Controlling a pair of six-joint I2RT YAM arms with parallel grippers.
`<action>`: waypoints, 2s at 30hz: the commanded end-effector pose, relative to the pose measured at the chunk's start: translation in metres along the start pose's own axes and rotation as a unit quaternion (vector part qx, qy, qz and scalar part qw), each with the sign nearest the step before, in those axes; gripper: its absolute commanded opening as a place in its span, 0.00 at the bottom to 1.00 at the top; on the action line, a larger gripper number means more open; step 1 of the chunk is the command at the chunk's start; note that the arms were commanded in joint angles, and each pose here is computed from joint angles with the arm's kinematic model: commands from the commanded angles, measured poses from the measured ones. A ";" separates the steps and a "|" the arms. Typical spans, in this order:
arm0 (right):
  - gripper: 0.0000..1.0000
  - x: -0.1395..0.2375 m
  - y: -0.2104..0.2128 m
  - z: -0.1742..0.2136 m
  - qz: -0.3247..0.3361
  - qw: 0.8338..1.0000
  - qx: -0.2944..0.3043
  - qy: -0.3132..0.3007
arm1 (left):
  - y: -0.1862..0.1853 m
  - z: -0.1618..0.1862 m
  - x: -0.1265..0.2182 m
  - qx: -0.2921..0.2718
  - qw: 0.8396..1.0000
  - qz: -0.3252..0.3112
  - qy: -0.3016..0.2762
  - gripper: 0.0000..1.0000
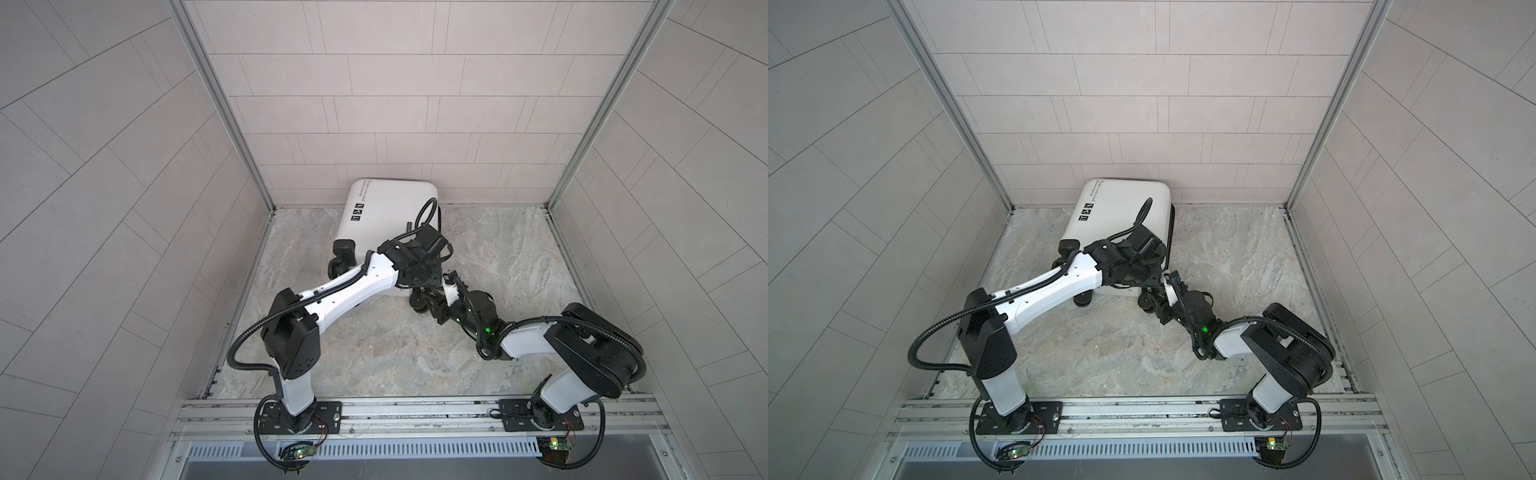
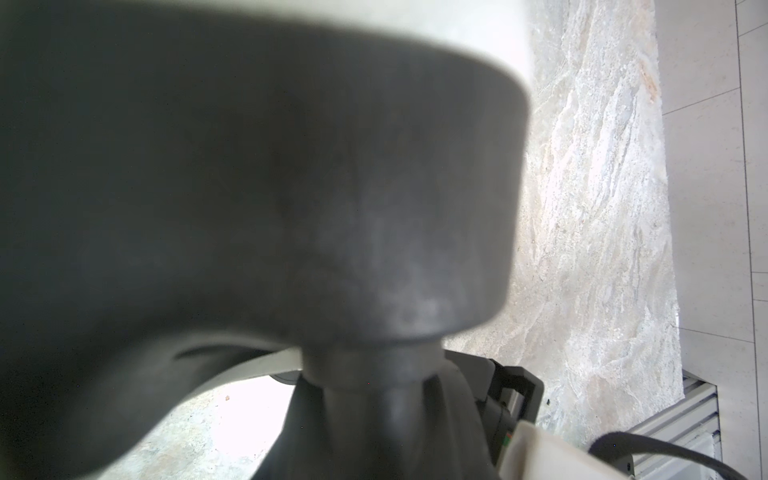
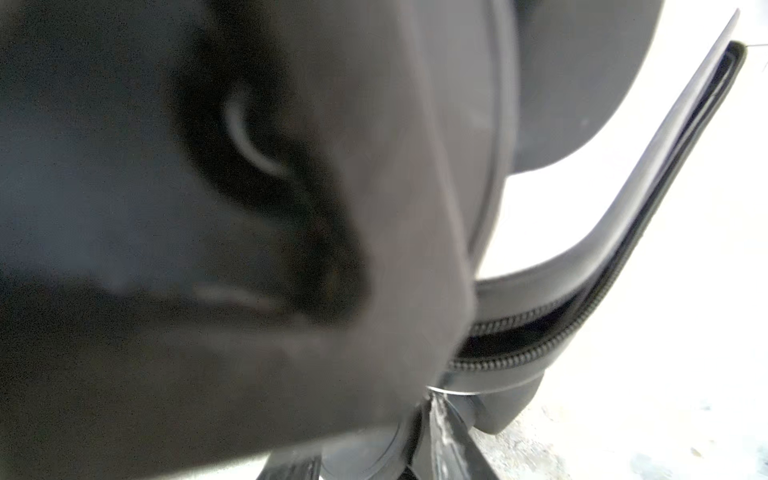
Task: Pack the luggage
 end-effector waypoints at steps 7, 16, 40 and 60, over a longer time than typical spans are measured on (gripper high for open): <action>0.46 -0.015 0.003 -0.018 -0.033 0.999 -0.015 -0.033 | -0.032 -0.040 0.042 -0.021 0.988 0.092 -0.119 0.00; 0.43 -0.025 0.001 -0.024 -0.084 0.995 -0.037 -0.040 | -0.033 -0.040 0.042 -0.020 0.989 0.093 -0.118 0.00; 0.37 -0.043 -0.006 -0.024 -0.084 0.992 -0.073 -0.053 | -0.036 -0.040 0.040 -0.019 0.988 0.100 -0.115 0.00; 0.29 -0.056 -0.018 -0.019 -0.069 0.988 -0.117 -0.079 | -0.041 -0.040 0.043 -0.020 0.987 0.107 -0.116 0.00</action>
Point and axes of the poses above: each gripper's point midway between its finger pads, its own x axis back along the fingers, its own y axis along the line the jaws close on, z = x × y, the point moved 9 cm from there along x, back along the fingers, and after that the axes turned 3 degrees about -x, right-handed, at the moved point
